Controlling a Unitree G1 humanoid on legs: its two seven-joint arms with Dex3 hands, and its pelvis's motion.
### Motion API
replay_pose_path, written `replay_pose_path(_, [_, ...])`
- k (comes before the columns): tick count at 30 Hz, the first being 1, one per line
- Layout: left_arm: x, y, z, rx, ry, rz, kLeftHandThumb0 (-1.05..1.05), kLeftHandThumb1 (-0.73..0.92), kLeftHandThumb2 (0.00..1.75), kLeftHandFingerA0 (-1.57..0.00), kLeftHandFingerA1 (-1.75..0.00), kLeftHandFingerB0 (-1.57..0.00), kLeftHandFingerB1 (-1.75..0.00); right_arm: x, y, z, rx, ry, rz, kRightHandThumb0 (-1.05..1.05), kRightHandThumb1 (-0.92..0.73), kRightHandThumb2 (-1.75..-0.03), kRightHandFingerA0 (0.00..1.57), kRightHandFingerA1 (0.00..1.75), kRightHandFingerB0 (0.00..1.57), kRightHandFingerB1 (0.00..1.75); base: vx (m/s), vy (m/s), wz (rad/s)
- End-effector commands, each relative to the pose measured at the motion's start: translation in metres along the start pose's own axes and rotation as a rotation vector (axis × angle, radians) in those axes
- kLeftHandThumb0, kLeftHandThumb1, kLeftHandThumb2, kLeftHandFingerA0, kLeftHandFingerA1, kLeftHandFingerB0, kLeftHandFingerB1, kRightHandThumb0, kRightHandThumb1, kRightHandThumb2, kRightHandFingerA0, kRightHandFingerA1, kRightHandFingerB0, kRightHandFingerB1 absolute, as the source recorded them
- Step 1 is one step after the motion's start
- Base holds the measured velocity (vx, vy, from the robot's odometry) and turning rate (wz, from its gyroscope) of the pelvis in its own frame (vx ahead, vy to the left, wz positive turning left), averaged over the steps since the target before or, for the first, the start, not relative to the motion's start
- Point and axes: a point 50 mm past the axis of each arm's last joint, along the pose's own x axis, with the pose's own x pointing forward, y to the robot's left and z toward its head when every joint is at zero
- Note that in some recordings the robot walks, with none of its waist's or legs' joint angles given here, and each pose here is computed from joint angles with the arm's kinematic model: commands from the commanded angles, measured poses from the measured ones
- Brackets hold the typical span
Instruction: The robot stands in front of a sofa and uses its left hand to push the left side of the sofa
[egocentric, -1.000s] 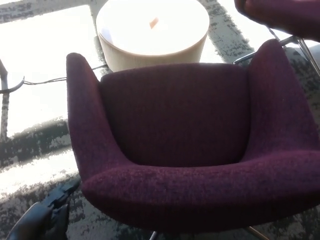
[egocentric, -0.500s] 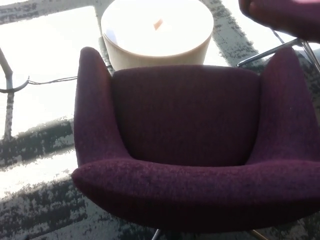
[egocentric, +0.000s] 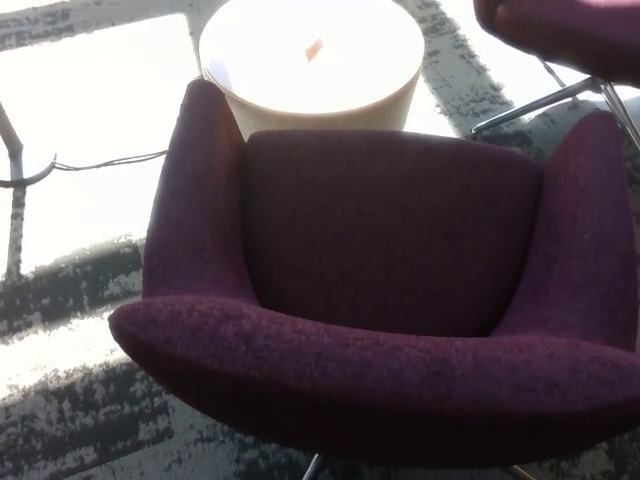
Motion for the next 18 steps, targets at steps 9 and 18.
replay_pose_path(9, [-0.0031,0.0057,-0.0017,0.046,0.014,0.010,-0.94,0.87,1.22,0.00,-0.11,0.00,-0.09,-0.0050,-0.0008,-0.0060,0.006,0.014,-0.005,-0.59,-0.77,-0.64,0.64,0.49,0.56,0.42,0.00,0.000,0.00])
replay_pose_path(18, [0.0025,0.0056,0.0039,0.028,0.009,0.005,-0.93,0.87,1.21,0.00,-0.11,0.00,-0.09,-0.0014,-0.0040,-0.0026,0.013,0.008,-0.015,-0.59,-0.77,-0.63,0.75,0.53,0.56,0.42,0.00,0.000,0.00])
